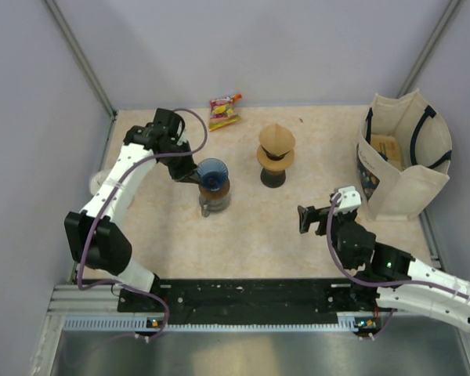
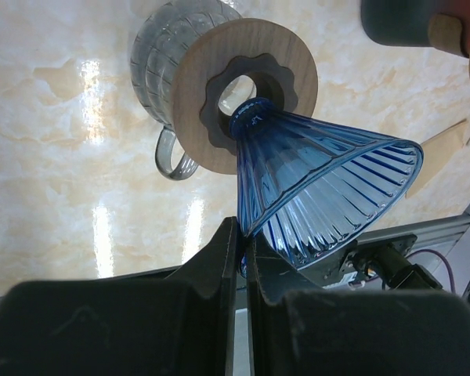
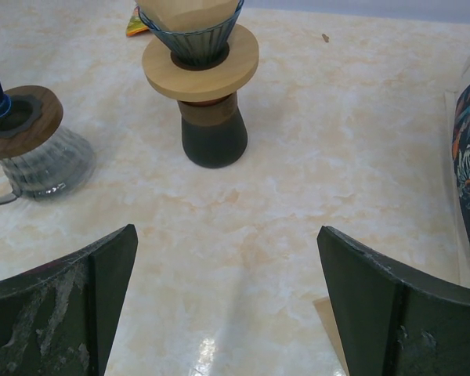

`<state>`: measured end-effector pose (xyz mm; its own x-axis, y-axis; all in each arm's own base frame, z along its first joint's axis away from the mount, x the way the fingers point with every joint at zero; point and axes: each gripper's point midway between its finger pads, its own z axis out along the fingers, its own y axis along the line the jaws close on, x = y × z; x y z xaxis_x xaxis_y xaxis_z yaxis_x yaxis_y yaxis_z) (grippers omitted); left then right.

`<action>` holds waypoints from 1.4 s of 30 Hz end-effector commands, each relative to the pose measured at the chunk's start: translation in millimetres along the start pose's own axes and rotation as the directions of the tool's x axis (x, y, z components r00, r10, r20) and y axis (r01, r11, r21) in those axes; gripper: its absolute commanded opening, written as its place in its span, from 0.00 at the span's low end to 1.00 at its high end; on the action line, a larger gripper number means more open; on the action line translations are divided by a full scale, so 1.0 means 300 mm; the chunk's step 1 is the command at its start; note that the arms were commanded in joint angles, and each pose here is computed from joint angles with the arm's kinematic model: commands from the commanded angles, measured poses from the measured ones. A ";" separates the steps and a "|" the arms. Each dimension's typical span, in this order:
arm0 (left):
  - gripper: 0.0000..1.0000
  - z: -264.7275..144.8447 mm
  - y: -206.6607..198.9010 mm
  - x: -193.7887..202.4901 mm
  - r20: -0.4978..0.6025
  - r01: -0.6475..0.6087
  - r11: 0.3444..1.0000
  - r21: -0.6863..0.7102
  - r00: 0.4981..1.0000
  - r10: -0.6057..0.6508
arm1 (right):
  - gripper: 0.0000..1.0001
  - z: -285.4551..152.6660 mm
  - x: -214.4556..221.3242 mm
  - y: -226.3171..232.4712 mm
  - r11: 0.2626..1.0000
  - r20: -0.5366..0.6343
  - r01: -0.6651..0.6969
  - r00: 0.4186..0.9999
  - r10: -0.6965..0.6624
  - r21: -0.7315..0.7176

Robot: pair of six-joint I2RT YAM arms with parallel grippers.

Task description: Place the coffee filter in the dripper

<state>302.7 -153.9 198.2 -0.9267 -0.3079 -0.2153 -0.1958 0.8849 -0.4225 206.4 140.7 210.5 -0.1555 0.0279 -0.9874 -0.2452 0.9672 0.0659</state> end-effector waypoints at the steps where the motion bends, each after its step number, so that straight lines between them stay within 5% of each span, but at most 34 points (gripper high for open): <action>1: 0.00 -0.022 -0.040 -0.032 0.016 -0.014 0.997 0.074 1.000 0.013 | 0.98 -0.004 -0.021 0.008 1.000 0.027 -0.019 0.999 0.019 -0.013; 24: 0.00 0.061 0.044 -0.004 -0.154 0.050 0.999 -0.008 0.987 -0.050 | 0.99 0.005 -0.022 0.018 0.999 0.046 -0.034 0.998 0.035 -0.017; 30: 0.00 0.066 0.049 0.007 -0.172 0.054 0.999 -0.009 0.984 -0.054 | 0.99 0.019 -0.177 0.187 0.966 0.076 -0.171 0.979 0.189 -0.194; 34: 0.00 0.054 0.053 0.000 -0.149 0.044 0.999 -0.015 0.988 -0.045 | 0.99 0.085 -0.227 0.346 0.956 0.025 -0.108 0.993 0.119 -0.272; 42: 0.00 0.075 0.060 0.008 -0.142 0.047 0.999 -0.001 0.989 -0.047 | 0.90 0.290 -0.241 0.592 0.859 -0.288 -0.268 0.946 0.149 -0.437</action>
<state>305.9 -148.3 164.8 -0.9538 -0.2982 -0.0375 -0.2565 0.8728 -0.4152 255.9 289.0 268.6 -0.3232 0.0873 -0.9423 -0.4772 0.8448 0.2419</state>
